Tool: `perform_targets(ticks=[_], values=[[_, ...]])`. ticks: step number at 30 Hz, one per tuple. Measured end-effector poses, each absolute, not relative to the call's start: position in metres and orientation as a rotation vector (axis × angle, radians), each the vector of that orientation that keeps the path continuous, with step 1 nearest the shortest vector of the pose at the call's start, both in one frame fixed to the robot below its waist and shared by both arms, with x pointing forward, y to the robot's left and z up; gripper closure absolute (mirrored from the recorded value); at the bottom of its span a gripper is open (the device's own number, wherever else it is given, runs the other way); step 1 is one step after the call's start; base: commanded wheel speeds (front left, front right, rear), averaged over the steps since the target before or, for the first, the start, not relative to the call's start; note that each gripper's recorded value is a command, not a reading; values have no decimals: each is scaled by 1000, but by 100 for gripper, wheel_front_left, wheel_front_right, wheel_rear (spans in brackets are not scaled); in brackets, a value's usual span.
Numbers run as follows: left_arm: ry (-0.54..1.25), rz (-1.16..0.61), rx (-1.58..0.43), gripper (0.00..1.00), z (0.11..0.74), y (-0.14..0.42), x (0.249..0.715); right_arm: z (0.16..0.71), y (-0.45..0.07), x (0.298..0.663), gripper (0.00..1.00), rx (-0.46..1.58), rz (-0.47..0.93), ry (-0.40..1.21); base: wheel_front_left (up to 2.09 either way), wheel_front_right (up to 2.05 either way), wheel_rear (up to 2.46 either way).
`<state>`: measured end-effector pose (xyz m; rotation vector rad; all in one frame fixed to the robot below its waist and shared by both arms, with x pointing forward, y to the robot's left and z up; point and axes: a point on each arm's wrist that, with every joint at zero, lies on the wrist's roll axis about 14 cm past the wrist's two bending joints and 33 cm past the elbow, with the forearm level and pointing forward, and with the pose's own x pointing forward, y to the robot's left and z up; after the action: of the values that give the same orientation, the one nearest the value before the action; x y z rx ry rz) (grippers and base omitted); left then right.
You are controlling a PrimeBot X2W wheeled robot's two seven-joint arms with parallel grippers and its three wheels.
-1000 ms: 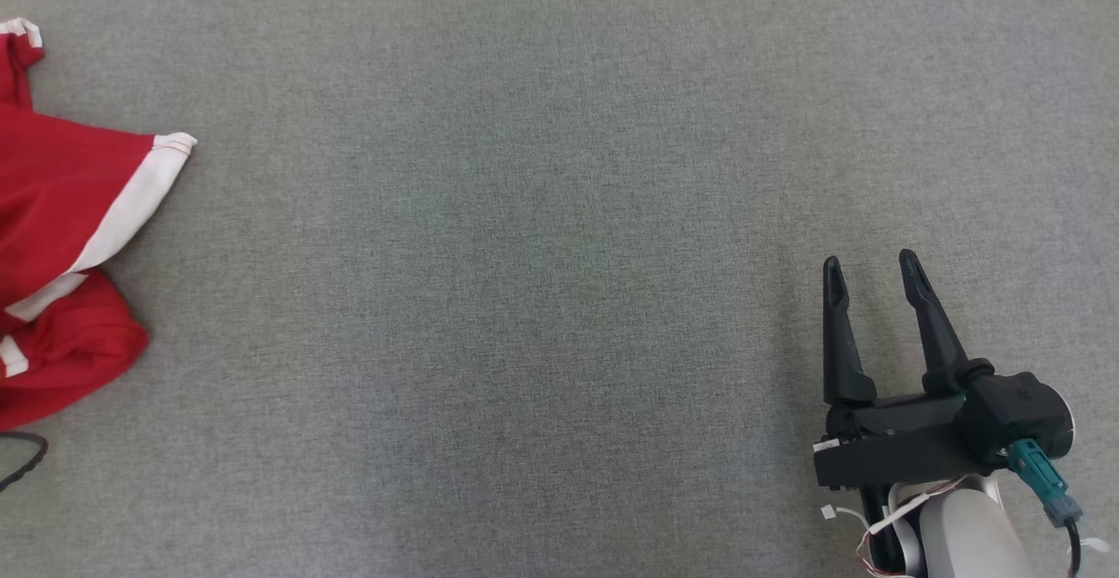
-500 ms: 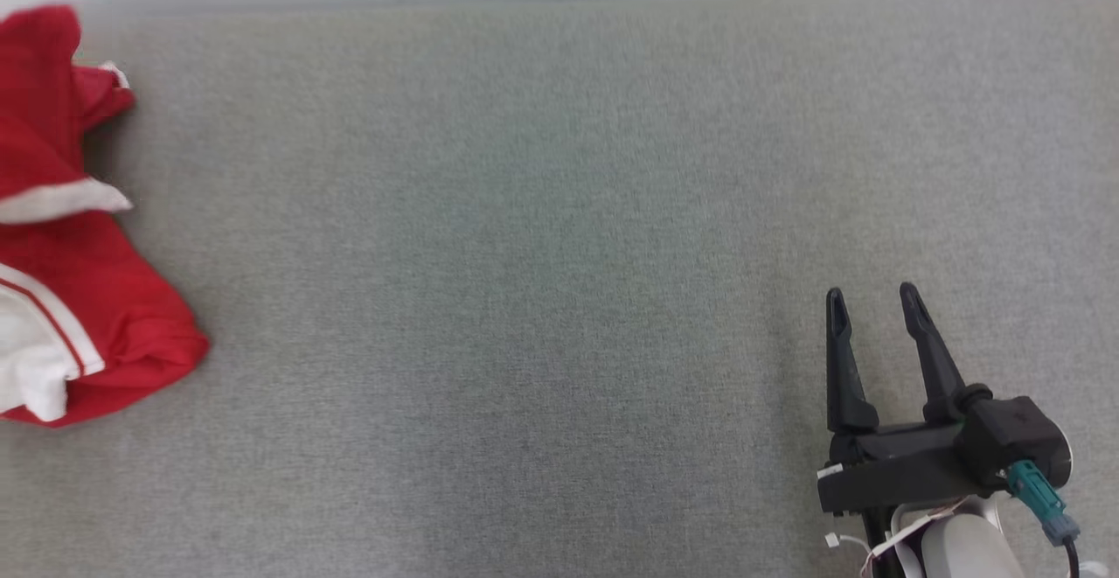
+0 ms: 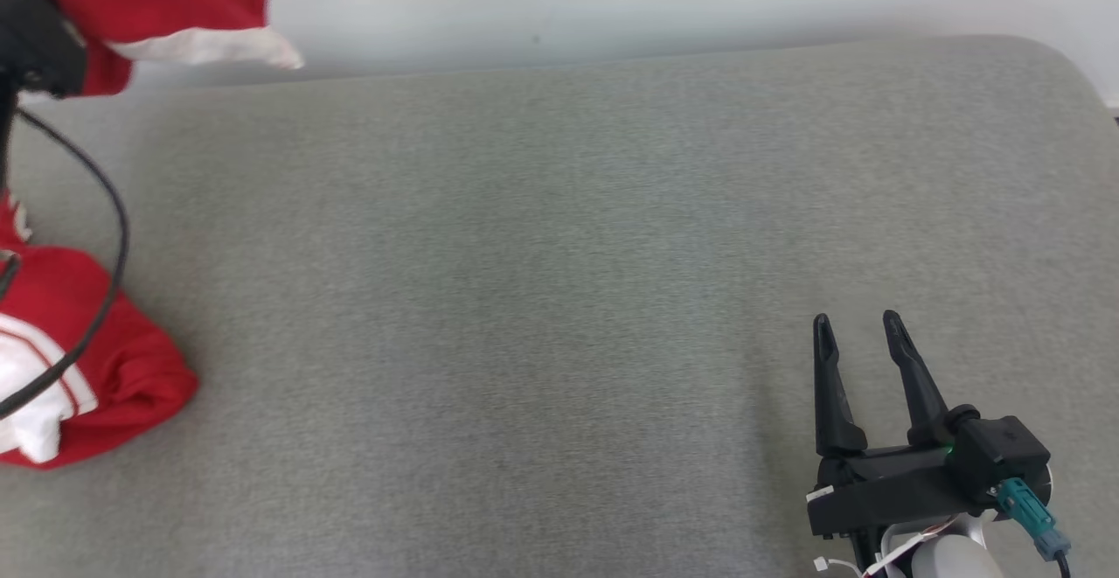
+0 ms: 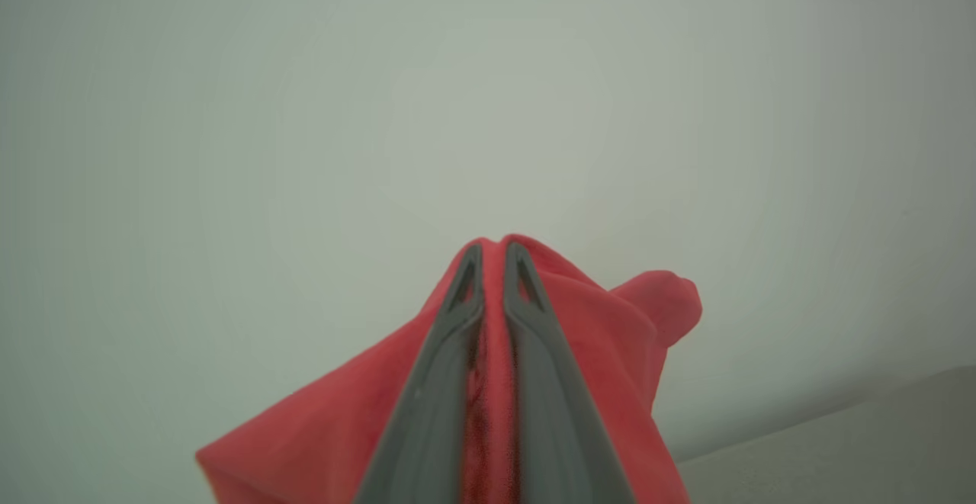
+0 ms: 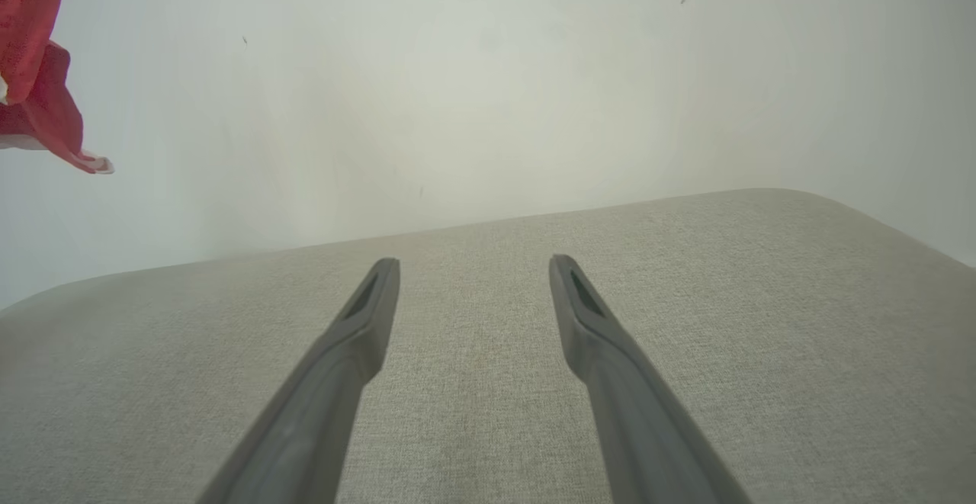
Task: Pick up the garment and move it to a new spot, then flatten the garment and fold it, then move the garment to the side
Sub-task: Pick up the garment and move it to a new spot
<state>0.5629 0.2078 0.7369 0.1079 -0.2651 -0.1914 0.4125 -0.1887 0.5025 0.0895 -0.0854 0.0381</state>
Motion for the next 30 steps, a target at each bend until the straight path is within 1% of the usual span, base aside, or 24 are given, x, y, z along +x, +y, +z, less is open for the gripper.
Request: perform_targets(ticks=[8, 9, 10, 14, 18, 21, 26, 30], values=[[-359, -441, 22, 100, 763, 96, 558, 505, -215, 390, 0, 99, -42, -87, 0, 0, 0], [-376, -509, -4, 100, 766, 66, 554, 506, -225, 382, 0, 100, -72, -86, 0, 0, 0], [-391, -540, -24, 100, 769, 52, 550, 505, -230, 377, 0, 99, -87, -84, 0, 0, 0], [-367, -655, -94, 100, 752, -3, 539, 504, -249, 360, 0, 94, -149, -79, 0, 0, 0], [-269, -719, -188, 100, 713, -42, 532, 504, -264, 345, 0, 90, -203, -74, 0, 0, 0], [-191, -740, -214, 100, 679, -60, 529, 504, -271, 339, 0, 86, -228, -75, 0, 0, 0], [23, -710, -264, 100, 588, -68, 524, 501, -275, 337, 0, 81, -243, -62, 0, 0, 0], [194, -678, -255, 100, 515, -63, 511, 498, -274, 339, 0, 79, -240, -50, 0, 0, 0]])
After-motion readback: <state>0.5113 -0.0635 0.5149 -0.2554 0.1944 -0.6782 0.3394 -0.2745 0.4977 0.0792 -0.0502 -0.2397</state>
